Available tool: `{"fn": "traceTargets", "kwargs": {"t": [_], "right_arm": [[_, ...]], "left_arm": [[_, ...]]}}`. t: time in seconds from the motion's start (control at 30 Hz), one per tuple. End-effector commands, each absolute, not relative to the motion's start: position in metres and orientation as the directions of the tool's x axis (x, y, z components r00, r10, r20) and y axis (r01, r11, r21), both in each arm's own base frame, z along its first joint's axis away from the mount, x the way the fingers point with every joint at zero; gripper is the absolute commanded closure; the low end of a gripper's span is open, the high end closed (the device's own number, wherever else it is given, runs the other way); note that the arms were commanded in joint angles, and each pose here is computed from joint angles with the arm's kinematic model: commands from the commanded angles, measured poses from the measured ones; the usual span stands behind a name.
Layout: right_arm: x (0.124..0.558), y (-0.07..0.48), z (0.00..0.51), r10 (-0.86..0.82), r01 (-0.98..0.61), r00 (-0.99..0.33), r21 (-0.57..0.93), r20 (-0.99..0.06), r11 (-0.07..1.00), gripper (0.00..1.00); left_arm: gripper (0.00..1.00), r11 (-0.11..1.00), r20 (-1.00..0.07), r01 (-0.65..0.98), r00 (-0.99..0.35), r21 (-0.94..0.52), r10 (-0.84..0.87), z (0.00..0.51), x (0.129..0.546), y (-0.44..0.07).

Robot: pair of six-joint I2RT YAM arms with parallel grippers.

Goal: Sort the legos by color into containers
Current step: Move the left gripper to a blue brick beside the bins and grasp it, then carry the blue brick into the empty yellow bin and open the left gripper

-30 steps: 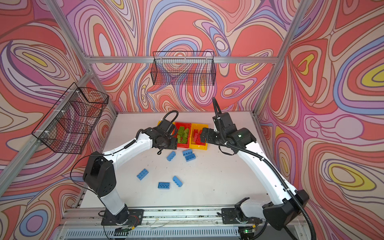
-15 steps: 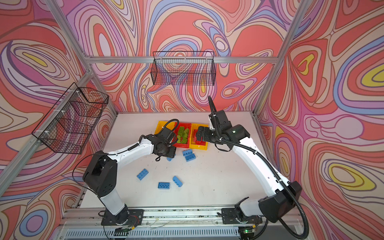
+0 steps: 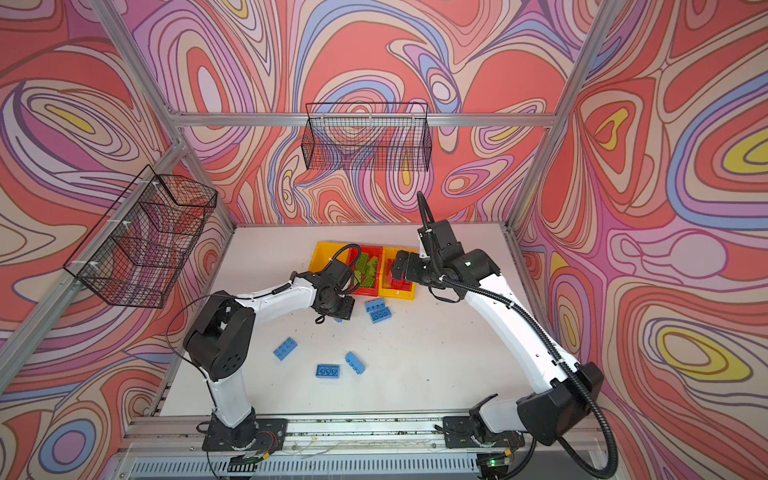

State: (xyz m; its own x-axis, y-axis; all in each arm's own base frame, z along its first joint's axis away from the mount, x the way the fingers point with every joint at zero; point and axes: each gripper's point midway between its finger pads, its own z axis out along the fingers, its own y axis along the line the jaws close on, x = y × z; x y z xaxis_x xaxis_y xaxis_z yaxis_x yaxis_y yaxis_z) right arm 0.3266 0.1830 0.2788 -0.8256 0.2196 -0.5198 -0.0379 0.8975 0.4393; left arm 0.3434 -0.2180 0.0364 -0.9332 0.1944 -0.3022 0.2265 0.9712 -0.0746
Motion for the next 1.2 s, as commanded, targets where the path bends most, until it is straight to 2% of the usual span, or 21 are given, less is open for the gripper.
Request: {"fn": "traceTargets", "kwargs": {"t": [0.0, 0.13, 0.27, 0.43, 0.63, 0.87, 1.17], "right_arm": [[0.330, 0.183, 0.285, 0.237, -0.024, -0.816, 0.441, -0.528, 0.897, 0.02], [0.334, 0.186, 0.285, 0.234, -0.029, -0.816, 0.441, -0.529, 0.897, 0.02], [0.340, 0.192, 0.283, 0.223, -0.039, -0.819, 0.440, -0.528, 0.897, 0.02], [0.346, 0.200, 0.281, 0.202, -0.061, -0.827, 0.441, -0.525, 0.896, 0.02], [0.354, 0.204, 0.280, 0.196, -0.072, -0.823, 0.440, -0.533, 0.895, 0.02], [0.361, 0.209, 0.277, 0.191, -0.081, -0.822, 0.443, -0.536, 0.893, 0.02], [0.363, 0.207, 0.275, 0.205, -0.065, -0.816, 0.439, -0.541, 0.896, 0.02]], "left_arm": [[0.40, 0.969, -0.270, 0.236, -0.940, -0.075, 0.208, 0.021, 0.340, -0.214], [0.47, 0.969, -0.254, 0.234, -0.945, -0.075, 0.208, 0.015, 0.336, -0.211], [0.65, 0.973, -0.252, 0.225, -0.946, -0.059, 0.203, 0.015, 0.335, -0.207], [0.74, 0.974, -0.259, 0.226, -0.943, -0.034, 0.209, 0.030, 0.335, -0.202], [0.76, 0.982, -0.309, 0.187, -0.934, 0.008, 0.181, 0.070, 0.346, -0.184], [0.76, 0.995, -0.404, 0.097, -0.911, 0.000, 0.089, 0.112, 0.388, -0.157], [0.74, 0.998, -0.418, 0.063, -0.907, -0.016, 0.050, 0.107, 0.460, -0.148]]}}
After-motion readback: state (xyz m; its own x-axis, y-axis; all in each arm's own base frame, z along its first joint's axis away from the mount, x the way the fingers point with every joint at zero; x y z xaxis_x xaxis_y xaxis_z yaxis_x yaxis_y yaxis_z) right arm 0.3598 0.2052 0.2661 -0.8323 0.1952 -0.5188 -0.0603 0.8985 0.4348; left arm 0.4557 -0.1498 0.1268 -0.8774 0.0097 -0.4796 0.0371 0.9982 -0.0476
